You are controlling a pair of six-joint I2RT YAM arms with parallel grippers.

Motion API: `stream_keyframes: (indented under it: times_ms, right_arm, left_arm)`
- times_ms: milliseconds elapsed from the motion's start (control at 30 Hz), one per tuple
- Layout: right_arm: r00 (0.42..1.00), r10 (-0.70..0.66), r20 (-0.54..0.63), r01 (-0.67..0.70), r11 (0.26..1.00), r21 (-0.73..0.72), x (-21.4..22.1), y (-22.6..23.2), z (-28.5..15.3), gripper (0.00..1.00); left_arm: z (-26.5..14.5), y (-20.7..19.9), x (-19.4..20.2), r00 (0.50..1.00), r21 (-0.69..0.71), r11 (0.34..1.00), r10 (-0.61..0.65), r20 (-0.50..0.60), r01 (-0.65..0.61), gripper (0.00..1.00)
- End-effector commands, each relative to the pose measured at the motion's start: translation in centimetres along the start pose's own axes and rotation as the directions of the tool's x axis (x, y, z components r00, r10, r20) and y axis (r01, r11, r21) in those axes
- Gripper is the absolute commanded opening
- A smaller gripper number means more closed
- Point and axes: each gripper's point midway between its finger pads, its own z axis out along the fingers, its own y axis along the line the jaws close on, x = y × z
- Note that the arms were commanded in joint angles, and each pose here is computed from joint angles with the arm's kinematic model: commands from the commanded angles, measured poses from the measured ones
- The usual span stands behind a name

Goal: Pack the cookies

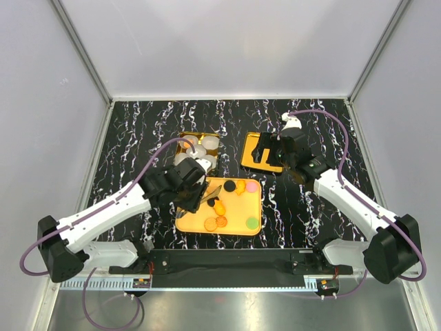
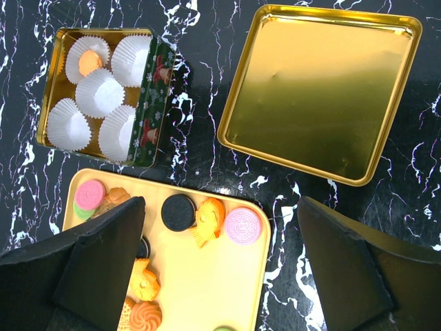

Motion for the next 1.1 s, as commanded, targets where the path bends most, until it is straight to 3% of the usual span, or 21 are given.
stream_keyframes:
  times_ms: [0,233,633,1067]
  right_arm:
    - [0.998,-0.005,0.067,0.006,1.0,-0.006,-2.4,0.7,-0.5,1.0]
    - [0.998,-0.003,0.069,0.004,1.0,-0.009,-2.5,0.8,-0.6,1.0]
    - [0.998,-0.001,0.061,0.002,1.0,-0.019,-2.3,0.9,-0.3,1.0]
    - [0.998,-0.001,0.066,0.003,1.0,-0.025,-2.3,1.0,-0.7,1.0]
  left_arm:
    - [-2.3,-1.0,-2.5,0.994,0.058,0.998,0.012,0.107,-0.019,0.42]
    - [-4.1,-1.5,-3.8,0.987,0.122,0.992,-0.001,0.16,-0.019,0.43]
    - [-5.3,1.6,-10.0,0.948,0.052,0.992,-0.123,0.292,0.113,0.42]
    - [-0.6,5.4,-18.3,0.927,-0.062,0.976,-0.175,0.333,0.207,0.42]
